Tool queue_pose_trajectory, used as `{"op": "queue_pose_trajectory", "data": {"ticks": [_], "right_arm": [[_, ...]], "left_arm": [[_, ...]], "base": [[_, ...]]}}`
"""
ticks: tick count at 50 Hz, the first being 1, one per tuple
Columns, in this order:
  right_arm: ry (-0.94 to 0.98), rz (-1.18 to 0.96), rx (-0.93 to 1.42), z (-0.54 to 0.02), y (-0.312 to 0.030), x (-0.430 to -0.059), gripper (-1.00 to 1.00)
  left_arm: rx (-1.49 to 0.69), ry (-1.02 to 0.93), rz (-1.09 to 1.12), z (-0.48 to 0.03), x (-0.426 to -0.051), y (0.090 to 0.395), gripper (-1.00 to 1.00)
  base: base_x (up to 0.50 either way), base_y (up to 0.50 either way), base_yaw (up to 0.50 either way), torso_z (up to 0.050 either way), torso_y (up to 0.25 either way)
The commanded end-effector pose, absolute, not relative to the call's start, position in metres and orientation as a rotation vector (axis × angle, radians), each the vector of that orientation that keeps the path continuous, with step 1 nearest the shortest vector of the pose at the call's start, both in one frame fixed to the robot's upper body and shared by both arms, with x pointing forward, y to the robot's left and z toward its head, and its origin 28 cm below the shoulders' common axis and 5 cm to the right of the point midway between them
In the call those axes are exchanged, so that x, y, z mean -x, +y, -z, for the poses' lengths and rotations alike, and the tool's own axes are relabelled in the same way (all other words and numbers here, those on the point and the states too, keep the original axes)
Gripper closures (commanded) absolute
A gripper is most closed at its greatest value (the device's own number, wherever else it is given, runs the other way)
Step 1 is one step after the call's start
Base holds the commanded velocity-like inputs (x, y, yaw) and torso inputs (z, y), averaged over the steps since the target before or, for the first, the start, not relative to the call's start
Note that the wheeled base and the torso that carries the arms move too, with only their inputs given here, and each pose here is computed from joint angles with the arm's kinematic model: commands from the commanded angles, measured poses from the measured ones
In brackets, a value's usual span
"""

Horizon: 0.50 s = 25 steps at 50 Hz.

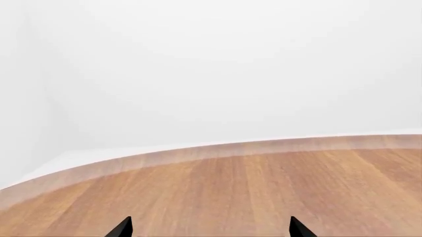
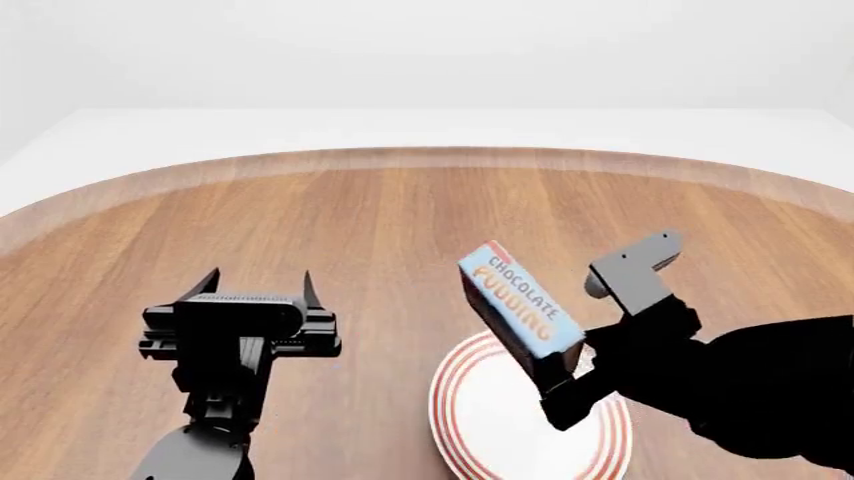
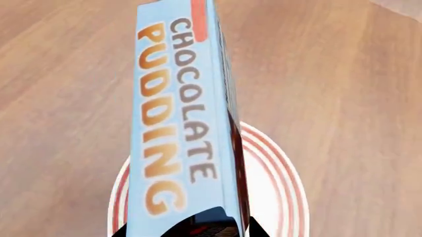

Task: Put the chocolate pudding to the right of the plate.

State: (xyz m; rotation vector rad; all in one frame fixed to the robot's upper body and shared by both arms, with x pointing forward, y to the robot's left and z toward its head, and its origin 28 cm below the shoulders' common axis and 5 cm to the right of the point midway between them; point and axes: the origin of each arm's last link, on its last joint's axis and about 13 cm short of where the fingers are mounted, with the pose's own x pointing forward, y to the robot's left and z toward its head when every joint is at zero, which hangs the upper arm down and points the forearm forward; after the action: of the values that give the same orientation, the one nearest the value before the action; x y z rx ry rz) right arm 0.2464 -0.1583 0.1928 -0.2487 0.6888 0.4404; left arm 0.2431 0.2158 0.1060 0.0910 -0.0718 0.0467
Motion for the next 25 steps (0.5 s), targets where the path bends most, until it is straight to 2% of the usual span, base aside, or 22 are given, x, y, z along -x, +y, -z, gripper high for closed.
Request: {"op": "queue_pose_trajectory", "data": {"ticks": [1, 8, 25], "right_arm": [[0.659, -0.243, 0.139, -0.21, -0.199, -0.244, 1.0], [0.675, -0.117, 0.071, -0.212, -0.22, -0.237, 1.0], [0.704, 0.033, -0.075, -0.191, -0.258, -0.217, 1.0]], "left_arm": [[-0.091, -0.07, -0.048, -0.105, -0.243, 0.217, -1.0], [-0.092, -0.068, -0.046, -0.104, -0.243, 0.216, -1.0], [-0.09, -0.069, -0.049, -0.104, -0.243, 0.216, -1.0]], "base": [[0.0, 0.0, 0.0, 0.0, 0.0], [0.0, 0.0, 0.0, 0.0, 0.0], [0.0, 0.0, 0.0, 0.0, 0.0]]}}
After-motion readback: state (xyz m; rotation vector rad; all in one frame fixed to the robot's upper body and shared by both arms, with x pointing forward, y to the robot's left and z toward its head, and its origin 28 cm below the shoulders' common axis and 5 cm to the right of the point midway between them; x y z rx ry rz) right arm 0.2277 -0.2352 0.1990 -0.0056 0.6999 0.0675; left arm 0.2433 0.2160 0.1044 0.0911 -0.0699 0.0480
